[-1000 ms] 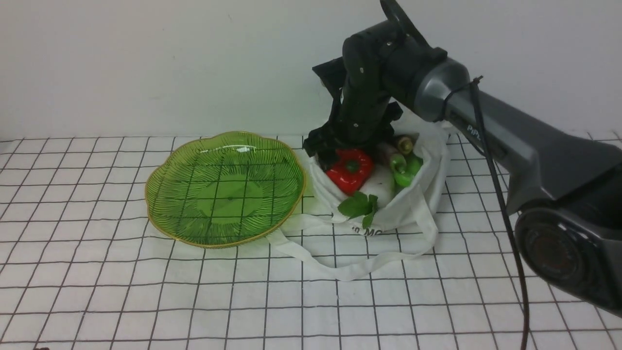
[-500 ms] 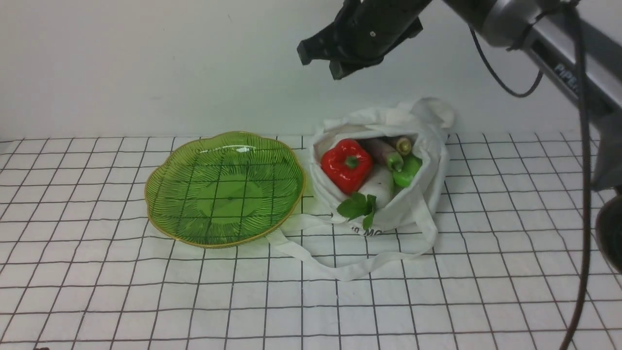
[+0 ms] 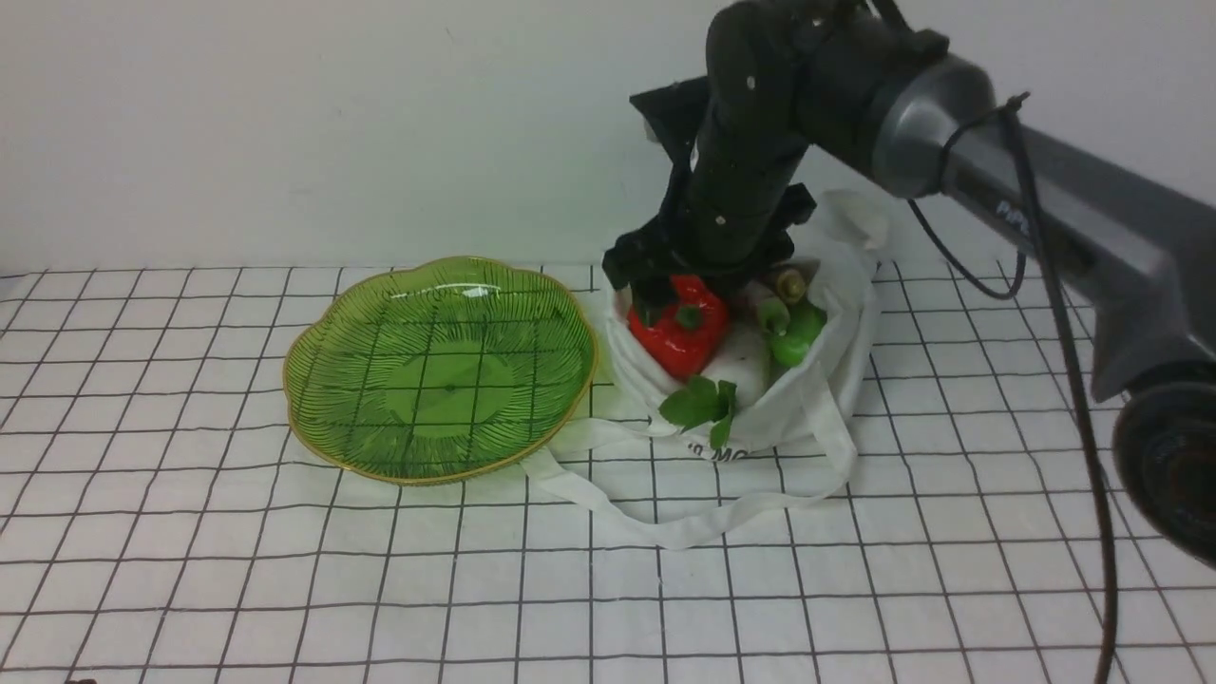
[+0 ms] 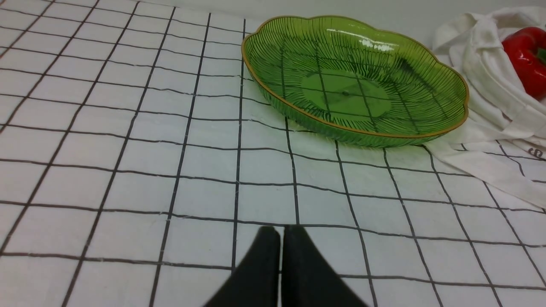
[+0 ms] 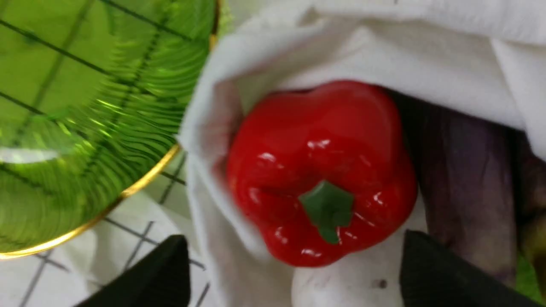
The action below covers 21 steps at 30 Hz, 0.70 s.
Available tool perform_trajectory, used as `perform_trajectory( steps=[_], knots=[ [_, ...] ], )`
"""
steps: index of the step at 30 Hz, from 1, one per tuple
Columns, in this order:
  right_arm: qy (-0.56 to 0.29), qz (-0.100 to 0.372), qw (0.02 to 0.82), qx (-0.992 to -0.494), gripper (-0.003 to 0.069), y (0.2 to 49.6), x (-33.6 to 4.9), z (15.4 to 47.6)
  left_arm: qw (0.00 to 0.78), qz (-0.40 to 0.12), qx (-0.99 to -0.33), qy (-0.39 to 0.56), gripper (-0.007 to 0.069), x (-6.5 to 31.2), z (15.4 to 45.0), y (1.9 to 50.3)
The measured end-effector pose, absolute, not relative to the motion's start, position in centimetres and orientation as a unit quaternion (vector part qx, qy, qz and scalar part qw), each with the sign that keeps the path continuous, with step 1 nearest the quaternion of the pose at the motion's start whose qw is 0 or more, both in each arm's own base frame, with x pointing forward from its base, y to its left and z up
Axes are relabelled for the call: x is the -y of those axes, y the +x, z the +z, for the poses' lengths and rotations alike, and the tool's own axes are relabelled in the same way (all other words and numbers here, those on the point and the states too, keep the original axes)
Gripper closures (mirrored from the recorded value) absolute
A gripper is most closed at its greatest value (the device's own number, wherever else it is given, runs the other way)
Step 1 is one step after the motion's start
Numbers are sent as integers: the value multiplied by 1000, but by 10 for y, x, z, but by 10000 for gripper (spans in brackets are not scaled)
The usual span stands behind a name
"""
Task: Take vegetables from bag on white checkered tablecloth place on plate.
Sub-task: 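Reach for the red bell pepper in the white bag with the right gripper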
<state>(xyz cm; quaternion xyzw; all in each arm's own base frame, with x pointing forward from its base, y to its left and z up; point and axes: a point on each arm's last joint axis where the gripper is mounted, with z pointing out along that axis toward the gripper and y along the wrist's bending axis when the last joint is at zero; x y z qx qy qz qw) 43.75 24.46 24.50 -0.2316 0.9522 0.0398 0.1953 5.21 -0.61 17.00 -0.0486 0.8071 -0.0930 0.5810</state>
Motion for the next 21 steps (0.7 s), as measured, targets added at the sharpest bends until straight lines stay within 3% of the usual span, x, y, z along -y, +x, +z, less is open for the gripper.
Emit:
perform_trajectory(
  steps=[3, 9, 21],
  knots=[
    [-236, 34, 195, -951, -17, 443, -247, 231, 581, -93, -807, -49, 633, 6, 170, 52],
    [-261, 15, 212, -942, -32, 453, -249, 212, 581, -93, -807, -49, 633, 6, 170, 52],
    [-274, -11, 220, -936, 58, 461, -248, 193, 581, -93, -807, -49, 633, 6, 170, 52]
  ],
)
